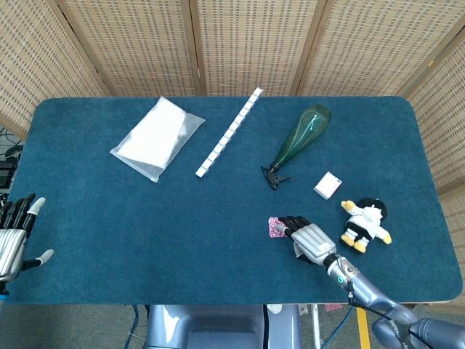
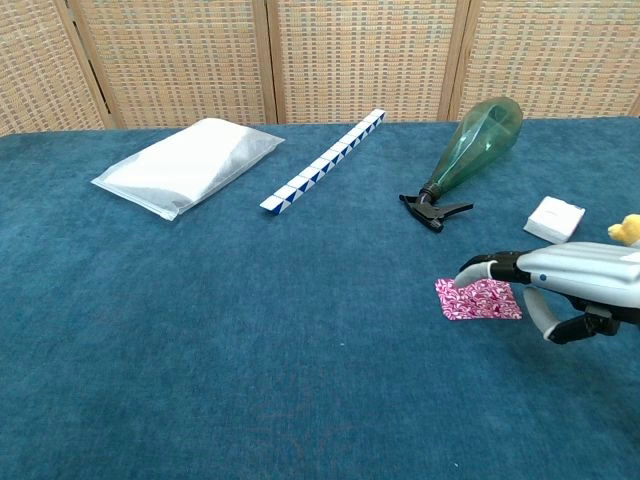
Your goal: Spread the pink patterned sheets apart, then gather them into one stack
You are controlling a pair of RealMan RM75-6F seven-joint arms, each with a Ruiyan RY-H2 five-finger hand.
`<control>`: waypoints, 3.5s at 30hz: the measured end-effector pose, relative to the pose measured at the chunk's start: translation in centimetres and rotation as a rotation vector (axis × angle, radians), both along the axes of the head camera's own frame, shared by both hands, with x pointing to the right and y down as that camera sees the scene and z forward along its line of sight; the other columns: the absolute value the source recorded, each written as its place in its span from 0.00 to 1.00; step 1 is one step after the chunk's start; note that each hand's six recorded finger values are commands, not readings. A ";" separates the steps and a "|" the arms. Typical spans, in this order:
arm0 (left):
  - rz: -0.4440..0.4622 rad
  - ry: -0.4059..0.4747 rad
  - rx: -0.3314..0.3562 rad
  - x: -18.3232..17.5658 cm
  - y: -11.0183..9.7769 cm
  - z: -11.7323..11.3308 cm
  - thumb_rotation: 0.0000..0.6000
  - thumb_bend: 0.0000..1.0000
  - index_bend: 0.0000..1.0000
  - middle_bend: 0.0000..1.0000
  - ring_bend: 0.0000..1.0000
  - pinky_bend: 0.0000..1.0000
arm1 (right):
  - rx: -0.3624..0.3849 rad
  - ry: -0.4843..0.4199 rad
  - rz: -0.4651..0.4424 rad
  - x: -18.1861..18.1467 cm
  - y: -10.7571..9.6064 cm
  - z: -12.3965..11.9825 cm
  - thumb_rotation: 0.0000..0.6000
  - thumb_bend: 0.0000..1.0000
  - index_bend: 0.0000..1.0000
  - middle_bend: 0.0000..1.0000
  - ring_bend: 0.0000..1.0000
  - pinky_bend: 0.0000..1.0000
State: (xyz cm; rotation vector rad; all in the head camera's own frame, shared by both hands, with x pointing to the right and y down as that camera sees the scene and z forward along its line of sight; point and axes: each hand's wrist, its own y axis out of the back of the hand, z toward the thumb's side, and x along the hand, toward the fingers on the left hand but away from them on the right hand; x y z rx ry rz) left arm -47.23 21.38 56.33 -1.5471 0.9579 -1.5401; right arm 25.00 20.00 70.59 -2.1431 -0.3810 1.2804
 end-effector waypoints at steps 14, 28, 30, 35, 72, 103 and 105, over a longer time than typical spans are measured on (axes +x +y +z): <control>-0.002 -0.002 0.000 0.0 0.0 0.0 1.00 0.02 0.00 0.00 0.00 0.00 | -0.047 0.030 -0.007 0.4 0.9 1.0 1.00 1.00 0.11 0.09 0.04 0.10; -0.003 -0.003 -0.001 0.0 0.0 0.0 1.00 0.02 0.00 0.00 0.00 0.00 | -0.110 0.019 -0.101 0.9 4.2 -0.5 1.00 1.00 0.14 0.12 0.07 0.11; -0.003 -0.003 -0.001 0.0 0.0 0.0 1.00 0.02 0.00 0.00 0.00 0.00 | -0.121 0.017 -0.120 1.0 4.8 -0.8 1.00 1.00 0.14 0.12 0.07 0.11; -0.003 -0.005 0.000 0.0 0.0 0.0 1.00 0.02 0.00 0.00 0.00 0.00 | -0.140 0.006 -0.171 1.0 6.4 -1.8 1.00 1.00 0.14 0.12 0.08 0.12; -0.003 -0.001 -0.004 0.0 0.0 0.0 1.00 0.02 0.00 0.00 0.00 0.00 | 0.069 0.095 -0.175 0.0 1.4 0.2 1.00 1.00 0.17 0.15 0.08 0.12; -0.005 -0.009 -0.003 0.1 0.0 0.1 1.00 0.02 0.00 0.00 0.00 0.00 | 0.089 0.214 -0.279 6.8 5.0 -1.2 1.00 1.00 0.33 0.31 0.22 0.18; -0.005 -0.009 -0.003 0.1 0.0 0.1 1.00 0.02 0.00 0.00 0.00 0.00 | 0.095 0.203 -0.271 6.8 4.9 -1.5 1.00 1.00 0.33 0.31 0.22 0.18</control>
